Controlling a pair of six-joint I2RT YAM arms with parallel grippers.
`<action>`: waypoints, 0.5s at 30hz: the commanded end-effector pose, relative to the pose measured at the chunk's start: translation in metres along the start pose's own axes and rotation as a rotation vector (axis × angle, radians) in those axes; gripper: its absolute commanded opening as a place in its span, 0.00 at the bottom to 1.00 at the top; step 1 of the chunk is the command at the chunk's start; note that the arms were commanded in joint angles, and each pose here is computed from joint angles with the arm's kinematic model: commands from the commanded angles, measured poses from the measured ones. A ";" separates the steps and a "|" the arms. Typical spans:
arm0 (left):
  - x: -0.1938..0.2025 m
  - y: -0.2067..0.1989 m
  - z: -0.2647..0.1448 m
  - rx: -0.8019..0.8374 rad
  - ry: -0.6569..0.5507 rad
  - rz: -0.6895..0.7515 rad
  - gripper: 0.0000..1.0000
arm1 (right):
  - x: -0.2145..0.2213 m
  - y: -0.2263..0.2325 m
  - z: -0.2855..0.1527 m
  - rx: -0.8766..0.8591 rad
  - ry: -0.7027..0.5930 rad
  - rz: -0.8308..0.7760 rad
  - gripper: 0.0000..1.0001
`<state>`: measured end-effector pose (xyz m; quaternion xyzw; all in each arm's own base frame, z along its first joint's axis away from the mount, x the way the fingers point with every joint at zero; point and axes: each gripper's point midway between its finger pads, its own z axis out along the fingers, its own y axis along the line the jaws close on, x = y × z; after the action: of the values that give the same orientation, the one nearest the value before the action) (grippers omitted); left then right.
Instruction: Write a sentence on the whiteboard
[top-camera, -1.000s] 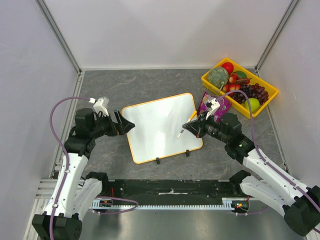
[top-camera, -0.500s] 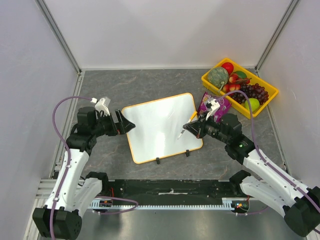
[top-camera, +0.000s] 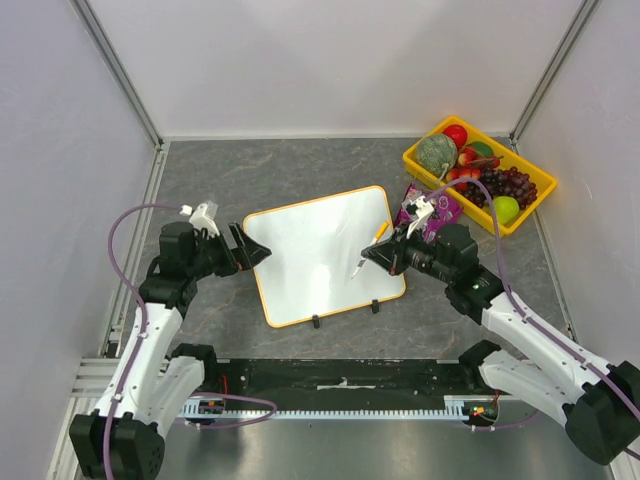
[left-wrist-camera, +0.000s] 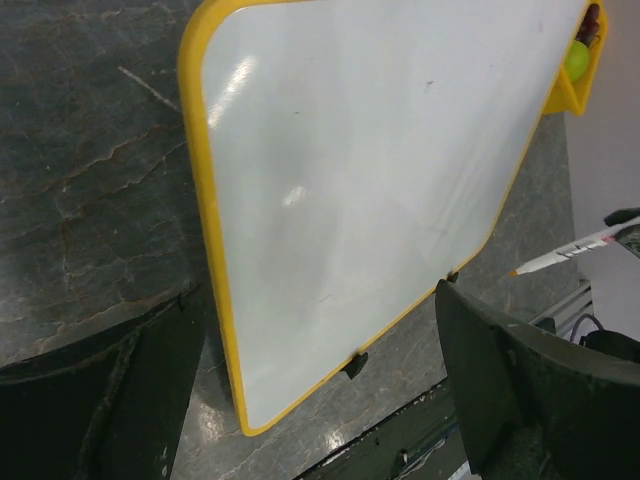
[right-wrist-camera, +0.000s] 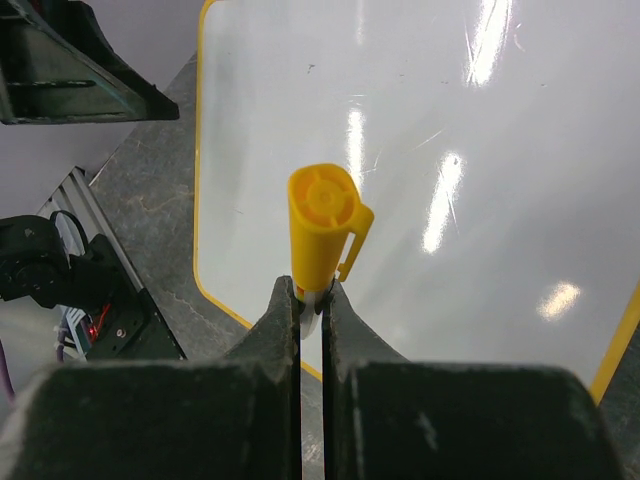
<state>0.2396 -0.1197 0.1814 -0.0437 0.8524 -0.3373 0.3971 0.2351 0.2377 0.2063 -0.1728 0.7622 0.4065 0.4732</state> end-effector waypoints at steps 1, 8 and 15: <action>-0.006 0.020 0.014 -0.066 -0.054 -0.069 0.98 | -0.031 0.020 0.003 -0.070 -0.073 -0.036 0.00; -0.002 0.015 0.034 0.087 -0.139 -0.041 0.96 | -0.036 0.023 0.010 -0.099 -0.084 -0.028 0.00; 0.001 0.013 0.044 0.184 -0.193 0.053 0.94 | -0.045 0.028 0.021 -0.125 -0.095 -0.019 0.00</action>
<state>0.2573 -0.1244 0.1236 -0.0628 0.8276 -0.3630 0.4235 0.2443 0.2533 0.2135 -0.1796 0.7514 0.4305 0.4667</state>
